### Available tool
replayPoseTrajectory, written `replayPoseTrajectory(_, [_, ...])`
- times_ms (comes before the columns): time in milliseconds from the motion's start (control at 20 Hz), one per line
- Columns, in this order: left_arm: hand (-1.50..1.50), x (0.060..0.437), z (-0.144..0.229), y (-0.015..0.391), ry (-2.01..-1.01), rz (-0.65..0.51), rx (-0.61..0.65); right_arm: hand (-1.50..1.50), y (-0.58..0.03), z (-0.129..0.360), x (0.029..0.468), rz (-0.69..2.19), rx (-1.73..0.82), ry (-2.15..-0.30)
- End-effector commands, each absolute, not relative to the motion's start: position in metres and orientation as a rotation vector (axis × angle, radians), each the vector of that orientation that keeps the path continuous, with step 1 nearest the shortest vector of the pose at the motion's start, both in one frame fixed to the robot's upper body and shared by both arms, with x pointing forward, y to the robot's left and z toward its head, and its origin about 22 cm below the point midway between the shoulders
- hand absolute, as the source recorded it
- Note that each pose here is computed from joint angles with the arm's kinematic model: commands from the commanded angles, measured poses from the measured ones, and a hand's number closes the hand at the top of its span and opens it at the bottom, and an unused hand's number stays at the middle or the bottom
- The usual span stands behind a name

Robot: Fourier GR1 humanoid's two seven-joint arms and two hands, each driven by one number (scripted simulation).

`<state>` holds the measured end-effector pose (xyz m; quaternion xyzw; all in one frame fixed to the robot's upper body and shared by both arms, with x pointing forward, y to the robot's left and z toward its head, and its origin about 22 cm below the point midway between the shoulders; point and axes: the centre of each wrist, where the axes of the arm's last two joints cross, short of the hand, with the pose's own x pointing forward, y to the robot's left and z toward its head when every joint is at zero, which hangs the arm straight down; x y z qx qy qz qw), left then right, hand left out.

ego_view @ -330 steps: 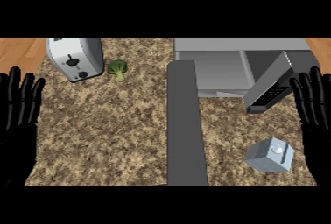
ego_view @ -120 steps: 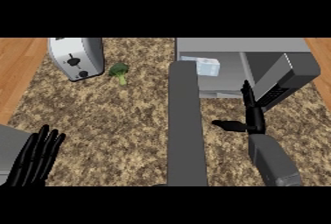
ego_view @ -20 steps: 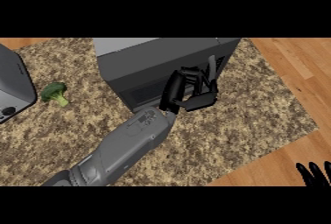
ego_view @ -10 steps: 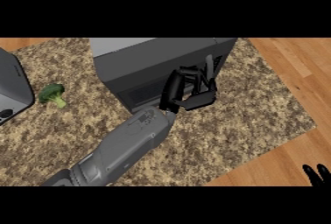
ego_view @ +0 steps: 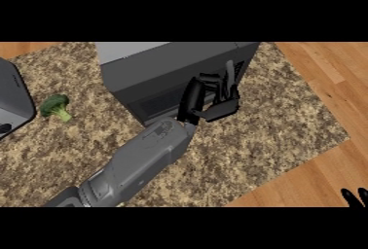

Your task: Pick up the milk, place it into the microwave and close the microwave

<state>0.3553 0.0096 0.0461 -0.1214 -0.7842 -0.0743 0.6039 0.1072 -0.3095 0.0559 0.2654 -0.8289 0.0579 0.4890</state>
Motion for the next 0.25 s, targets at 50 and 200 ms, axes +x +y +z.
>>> replayPoseTrajectory(50, [1.5, 0.3716, 0.0575, 0.0104, -1.815, -0.175, -0.249, -1.5, -0.315, 0.0596, 0.1047, 0.155, 0.668, -2.008])
replayPoseTrajectory(200, [1.5, 0.3711, 0.0534, 0.0122, -1.818, -0.171, -0.25, -1.5, -0.3132, 0.06, 0.1013, 0.157, 0.682, -1.986])
